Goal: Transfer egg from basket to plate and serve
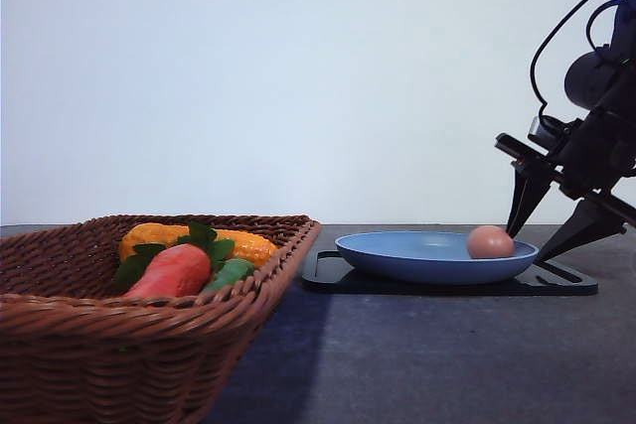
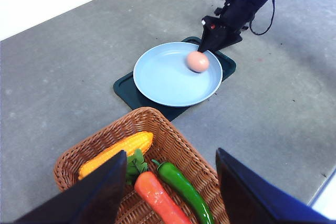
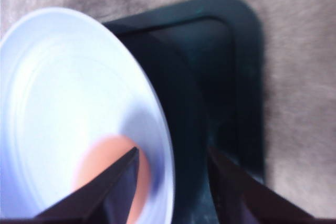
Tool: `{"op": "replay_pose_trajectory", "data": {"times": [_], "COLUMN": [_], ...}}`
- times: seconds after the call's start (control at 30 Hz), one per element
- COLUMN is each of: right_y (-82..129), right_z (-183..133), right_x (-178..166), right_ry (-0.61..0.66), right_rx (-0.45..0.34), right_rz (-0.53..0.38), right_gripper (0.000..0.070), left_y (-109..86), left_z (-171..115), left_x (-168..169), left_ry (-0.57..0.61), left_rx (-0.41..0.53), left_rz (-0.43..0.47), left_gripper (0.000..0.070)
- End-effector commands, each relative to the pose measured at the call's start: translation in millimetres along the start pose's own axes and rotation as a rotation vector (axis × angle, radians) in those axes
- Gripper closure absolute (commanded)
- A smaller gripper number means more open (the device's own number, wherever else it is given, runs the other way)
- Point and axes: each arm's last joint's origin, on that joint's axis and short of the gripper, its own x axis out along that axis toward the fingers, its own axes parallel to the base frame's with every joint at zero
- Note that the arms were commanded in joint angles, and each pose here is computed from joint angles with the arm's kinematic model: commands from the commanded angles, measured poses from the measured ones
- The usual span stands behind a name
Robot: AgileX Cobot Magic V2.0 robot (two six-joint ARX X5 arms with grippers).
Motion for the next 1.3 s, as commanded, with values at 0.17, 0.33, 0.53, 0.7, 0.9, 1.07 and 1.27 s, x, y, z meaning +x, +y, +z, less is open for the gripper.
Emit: {"op": "replay_pose_trajectory", "data": {"times": [0.17,0.33,0.53,0.7,0.9,1.07,1.27], "right_y": [21.0,45.0,85.6,114.9,137.9,136.9,116.2], "right_z": [6.9,-8.3,-47.0,-88.2,-138.7,-176.7,-211.9], "right_x": [-54.3,-99.9,-145.2,-174.0,-202.7,-215.0,-209.5], "right_ry": [-0.127,-0.167,-0.154,-0.14,-0.241,-0.378,-0.574], "right_rx": [-0.043,-0.133,-0.277,-0.398,-0.533,-0.624,-0.673], "right_rz": [0.026,0.029,0.047,-0.038,-0.201,-0.209,-0.121], "right_gripper": [0.0484,0.0694,0.07,0.07,0.07,0.07,0.07], "left_y": [-0.4,4.1,16.2,37.9,66.2,70.4,61.1], "left_z": [10.5,13.5,10.0,0.9,-11.6,-21.0,-49.8], "left_x": [12.0,32.6,67.9,90.9,90.2,73.0,46.6], "left_ry": [-0.023,0.017,0.155,0.291,0.334,0.228,0.032], "left_rx": [0.013,0.028,0.084,0.054,-0.059,-0.132,-0.193], "left_rz": [0.077,0.187,0.275,0.357,0.454,0.458,0.458], "left_gripper": [0.0361,0.0423,0.0688,0.07,0.07,0.07,0.07]}}
